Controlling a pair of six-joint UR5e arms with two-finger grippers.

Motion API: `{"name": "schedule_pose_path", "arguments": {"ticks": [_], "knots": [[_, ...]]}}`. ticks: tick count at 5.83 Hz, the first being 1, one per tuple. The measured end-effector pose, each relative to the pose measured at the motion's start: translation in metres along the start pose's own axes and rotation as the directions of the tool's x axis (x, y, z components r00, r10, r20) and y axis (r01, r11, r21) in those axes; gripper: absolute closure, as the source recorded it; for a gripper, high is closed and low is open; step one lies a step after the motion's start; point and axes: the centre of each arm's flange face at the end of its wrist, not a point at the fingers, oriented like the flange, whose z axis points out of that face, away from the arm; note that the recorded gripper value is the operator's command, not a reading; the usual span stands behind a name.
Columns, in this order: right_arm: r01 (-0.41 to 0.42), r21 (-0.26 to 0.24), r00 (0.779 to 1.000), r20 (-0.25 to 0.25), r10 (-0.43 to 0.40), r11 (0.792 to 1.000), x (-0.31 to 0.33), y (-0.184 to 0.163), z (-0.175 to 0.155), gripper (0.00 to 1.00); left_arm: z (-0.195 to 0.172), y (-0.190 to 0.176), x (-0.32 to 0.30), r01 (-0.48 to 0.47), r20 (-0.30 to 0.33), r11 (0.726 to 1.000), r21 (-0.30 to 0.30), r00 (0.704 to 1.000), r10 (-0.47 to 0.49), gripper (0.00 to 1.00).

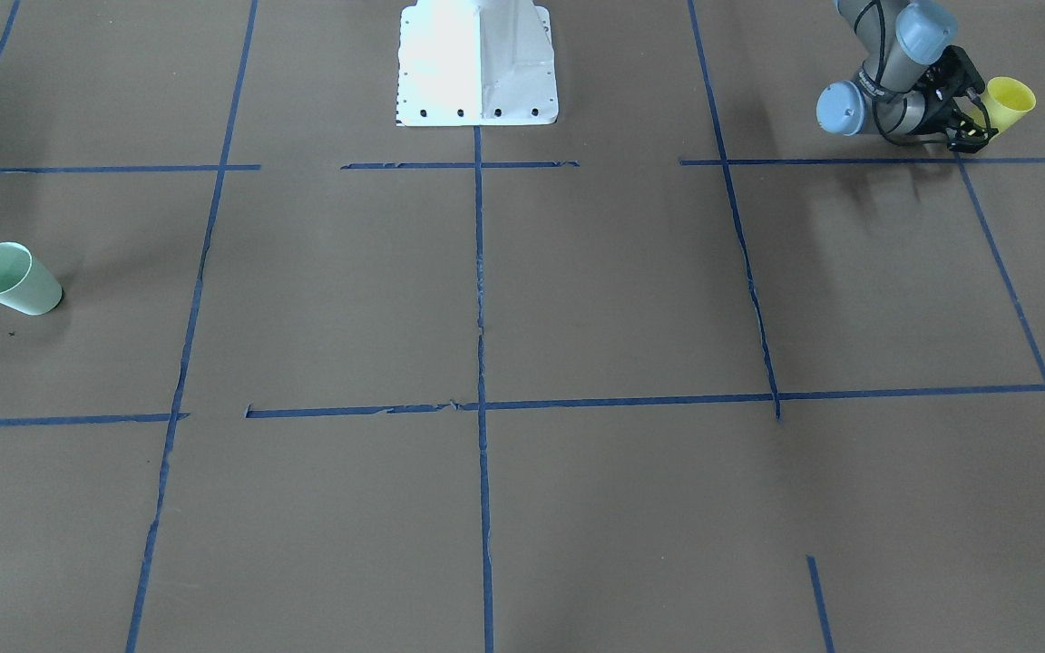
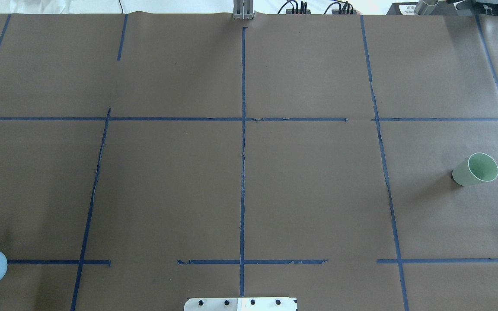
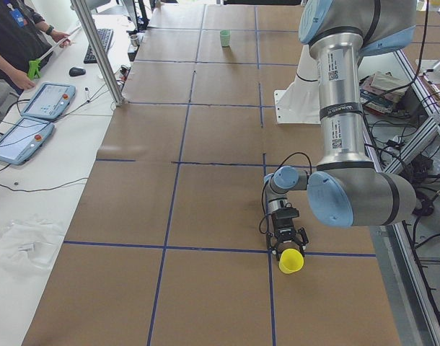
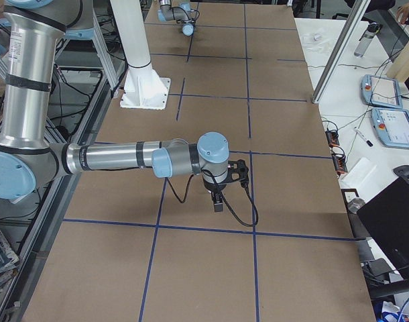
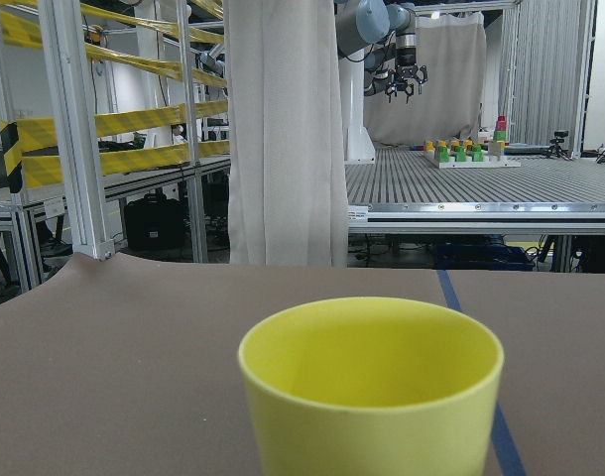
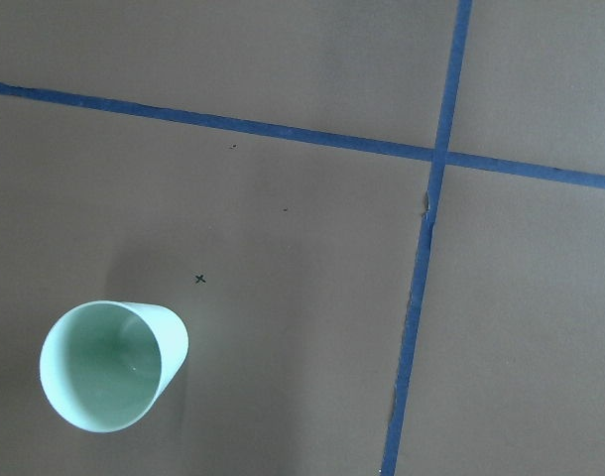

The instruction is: Transfer and stack yellow cup on green cup

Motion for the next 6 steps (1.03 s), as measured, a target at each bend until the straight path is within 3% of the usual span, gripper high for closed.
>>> {"name": "schedule_pose_path", "arguments": {"ticks": [6], "knots": [[0.001, 0.001, 1.000, -0.001, -0.001, 1.000, 0.000, -0.002, 0.000, 0.00, 0.031, -0.003, 0.004, -0.072, 0.004, 0.996, 0.060, 0.997, 0.072, 0.00]]}}
